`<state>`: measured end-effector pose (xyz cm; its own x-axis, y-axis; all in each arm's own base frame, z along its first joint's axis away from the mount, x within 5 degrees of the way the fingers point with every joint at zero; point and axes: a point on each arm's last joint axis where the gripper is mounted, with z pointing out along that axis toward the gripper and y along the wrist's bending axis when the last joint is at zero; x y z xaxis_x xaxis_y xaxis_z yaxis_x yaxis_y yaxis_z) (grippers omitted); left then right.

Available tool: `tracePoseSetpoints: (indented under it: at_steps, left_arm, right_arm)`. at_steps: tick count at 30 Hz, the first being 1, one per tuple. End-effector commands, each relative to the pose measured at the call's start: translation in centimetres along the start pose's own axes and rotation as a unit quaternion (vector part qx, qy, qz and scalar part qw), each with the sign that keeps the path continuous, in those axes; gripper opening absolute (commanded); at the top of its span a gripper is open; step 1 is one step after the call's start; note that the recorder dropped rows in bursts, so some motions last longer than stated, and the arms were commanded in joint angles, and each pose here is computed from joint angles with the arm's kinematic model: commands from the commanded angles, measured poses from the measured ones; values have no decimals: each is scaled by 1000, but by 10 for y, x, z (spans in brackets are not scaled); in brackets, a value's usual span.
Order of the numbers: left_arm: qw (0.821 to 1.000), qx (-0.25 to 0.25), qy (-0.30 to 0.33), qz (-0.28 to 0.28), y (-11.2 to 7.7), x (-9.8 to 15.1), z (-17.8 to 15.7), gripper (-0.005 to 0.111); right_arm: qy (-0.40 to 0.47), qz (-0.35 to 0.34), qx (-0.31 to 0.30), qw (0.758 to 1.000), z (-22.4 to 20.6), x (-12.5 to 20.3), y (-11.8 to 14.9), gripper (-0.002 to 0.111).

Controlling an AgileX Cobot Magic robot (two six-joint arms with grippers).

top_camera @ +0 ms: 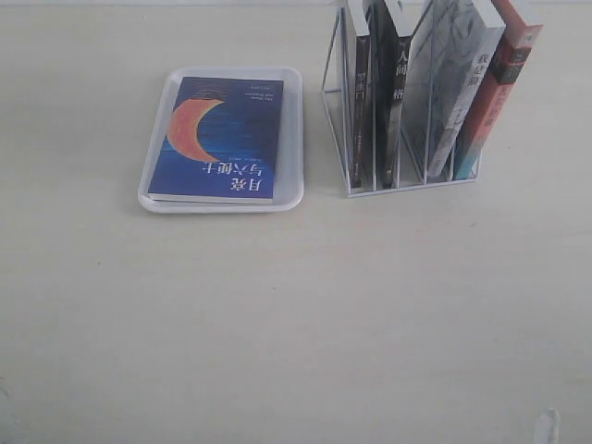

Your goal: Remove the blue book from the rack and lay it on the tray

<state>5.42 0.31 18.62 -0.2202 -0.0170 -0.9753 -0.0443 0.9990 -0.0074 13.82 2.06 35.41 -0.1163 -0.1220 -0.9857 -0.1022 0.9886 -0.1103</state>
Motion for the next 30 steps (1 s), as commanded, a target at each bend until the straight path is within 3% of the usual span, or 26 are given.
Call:
tracePoseSetpoints:
  at_steps: [1,6,11,17,20,27,30]
  left_arm:
    - [1000,4,-2,3,0,1,0,6]
    - [1000,4,-2,3,0,1,0,6]
    - [1000,4,-2,3,0,1,0,6]
    - [1000,4,-2,3,0,1,0,6]
    - [1000,4,-2,3,0,1,0,6]
    - [1000,4,-2,3,0,1,0,6]
    - [1000,4,-2,3,0,1,0,6]
  right_arm:
    - [1,2,6,1000,-1,1,-2,0]
    - [-20,6,10,1000,-13,-4,-4,0]
    - [-94,-13,30,995,-52,-14,-14,0]
    - [-99,52,121,986,-97,-2,-32,0]
    - [-101,63,137,983,-104,19,-31,0]
    - [-102,36,60,992,-78,106,-7,0]
    - [-77,55,25,995,-64,147,4,0]
